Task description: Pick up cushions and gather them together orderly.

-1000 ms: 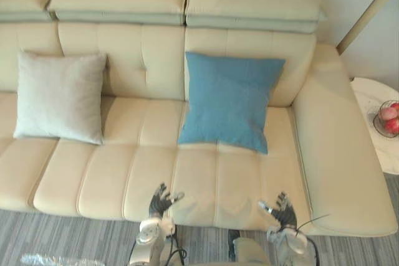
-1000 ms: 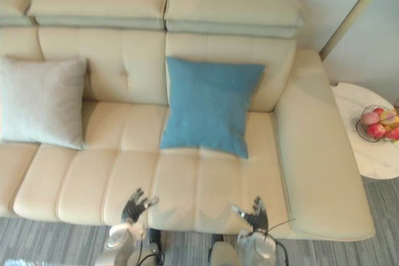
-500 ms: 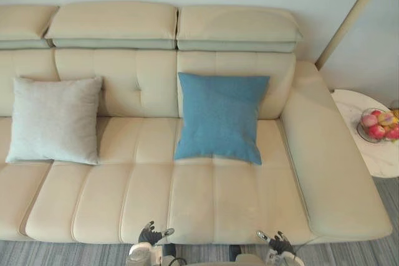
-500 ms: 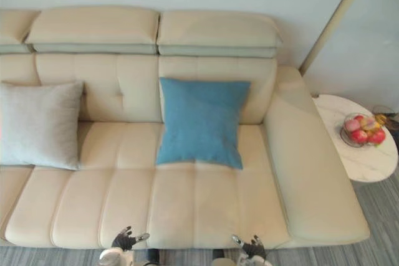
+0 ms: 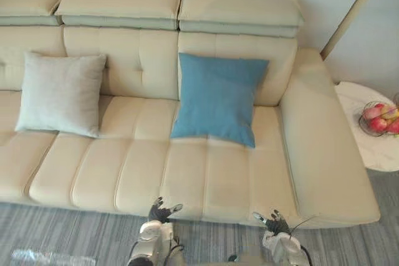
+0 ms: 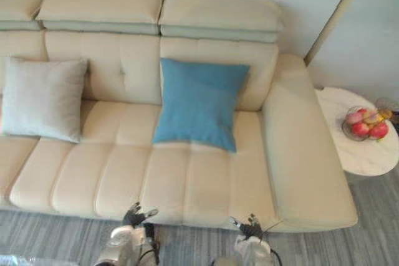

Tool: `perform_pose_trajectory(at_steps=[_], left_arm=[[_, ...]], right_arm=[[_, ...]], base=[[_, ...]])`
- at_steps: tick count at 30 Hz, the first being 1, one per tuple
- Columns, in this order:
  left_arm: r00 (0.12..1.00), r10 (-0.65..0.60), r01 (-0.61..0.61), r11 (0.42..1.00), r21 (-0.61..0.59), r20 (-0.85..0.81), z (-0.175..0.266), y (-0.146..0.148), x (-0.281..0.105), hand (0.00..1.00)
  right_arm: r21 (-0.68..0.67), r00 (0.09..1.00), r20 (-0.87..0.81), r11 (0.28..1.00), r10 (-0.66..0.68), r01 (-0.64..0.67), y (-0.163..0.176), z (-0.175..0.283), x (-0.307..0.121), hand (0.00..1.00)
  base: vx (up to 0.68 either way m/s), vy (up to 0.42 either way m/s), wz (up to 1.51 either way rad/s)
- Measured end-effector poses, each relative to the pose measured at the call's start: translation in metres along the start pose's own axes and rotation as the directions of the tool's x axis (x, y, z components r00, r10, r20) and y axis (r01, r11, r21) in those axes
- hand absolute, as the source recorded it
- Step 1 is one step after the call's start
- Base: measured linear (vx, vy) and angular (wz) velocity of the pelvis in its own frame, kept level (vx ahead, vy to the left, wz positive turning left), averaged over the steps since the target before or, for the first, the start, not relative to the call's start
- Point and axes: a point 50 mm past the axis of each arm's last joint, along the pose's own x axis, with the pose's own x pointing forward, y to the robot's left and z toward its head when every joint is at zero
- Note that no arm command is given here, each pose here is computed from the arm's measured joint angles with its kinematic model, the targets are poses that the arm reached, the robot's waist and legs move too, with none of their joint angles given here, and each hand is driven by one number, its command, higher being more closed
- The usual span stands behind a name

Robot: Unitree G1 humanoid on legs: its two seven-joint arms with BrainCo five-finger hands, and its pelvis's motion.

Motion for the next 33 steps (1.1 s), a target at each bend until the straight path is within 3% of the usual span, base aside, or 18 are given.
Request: perform_pose_trajectory(at_steps=[10,19,33], left_arm=[[0.998,0.037,-0.035,0.999,0.039,-0.055,-0.014,0.019,-0.002,0.00],[0.984,0.123,-0.108,0.987,0.118,-0.127,-0.036,0.057,-0.010,0.00],[0.973,0.133,-0.103,0.981,0.163,-0.190,-0.053,0.062,-0.017,0.00]], right_arm=[[0.021,0.994,-0.105,0.999,-0.044,0.046,-0.012,-0.025,-0.004,0.00],[0.057,0.979,-0.193,0.996,-0.059,0.071,-0.020,-0.048,-0.011,0.00],[0.050,0.974,-0.218,0.995,-0.069,0.082,-0.026,-0.048,-0.008,0.00]], base=[[-0.16,0.042,0.26],[-0.01,0.131,0.02],[0.02,0.007,-0.02]])
